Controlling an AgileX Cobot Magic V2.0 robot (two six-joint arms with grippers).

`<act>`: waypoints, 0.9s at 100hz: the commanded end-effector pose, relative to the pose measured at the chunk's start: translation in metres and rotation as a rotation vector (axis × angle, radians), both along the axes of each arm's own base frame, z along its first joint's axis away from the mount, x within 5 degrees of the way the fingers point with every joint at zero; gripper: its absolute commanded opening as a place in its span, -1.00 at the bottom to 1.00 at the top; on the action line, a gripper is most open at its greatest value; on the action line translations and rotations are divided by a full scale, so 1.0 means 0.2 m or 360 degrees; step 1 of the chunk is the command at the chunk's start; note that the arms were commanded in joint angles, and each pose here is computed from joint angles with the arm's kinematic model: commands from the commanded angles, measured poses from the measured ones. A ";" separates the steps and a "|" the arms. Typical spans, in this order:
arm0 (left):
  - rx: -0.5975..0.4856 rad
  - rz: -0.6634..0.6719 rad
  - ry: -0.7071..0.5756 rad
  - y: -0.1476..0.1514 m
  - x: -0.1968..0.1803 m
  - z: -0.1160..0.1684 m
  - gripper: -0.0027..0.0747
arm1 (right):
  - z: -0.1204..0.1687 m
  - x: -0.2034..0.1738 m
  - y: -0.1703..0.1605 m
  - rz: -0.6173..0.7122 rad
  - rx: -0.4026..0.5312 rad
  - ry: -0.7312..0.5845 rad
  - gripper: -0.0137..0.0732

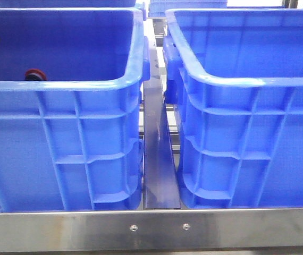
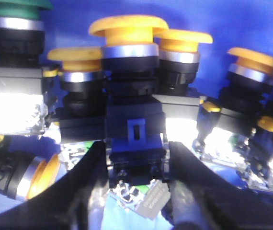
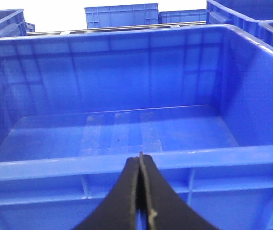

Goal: Pick red and yellow buttons and place in box

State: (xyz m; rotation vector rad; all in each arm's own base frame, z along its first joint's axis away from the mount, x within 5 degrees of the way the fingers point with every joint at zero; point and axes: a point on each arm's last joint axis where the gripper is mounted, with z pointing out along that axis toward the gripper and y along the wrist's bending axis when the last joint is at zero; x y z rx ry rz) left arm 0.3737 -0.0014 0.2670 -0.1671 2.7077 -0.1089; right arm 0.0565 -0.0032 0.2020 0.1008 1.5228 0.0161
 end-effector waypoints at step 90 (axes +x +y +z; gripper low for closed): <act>-0.0757 -0.1098 -0.0670 -0.56 -0.58 0.53 -0.50 | 0.03 -0.01 0.00 0.0002 -0.0029 -0.0129 -0.82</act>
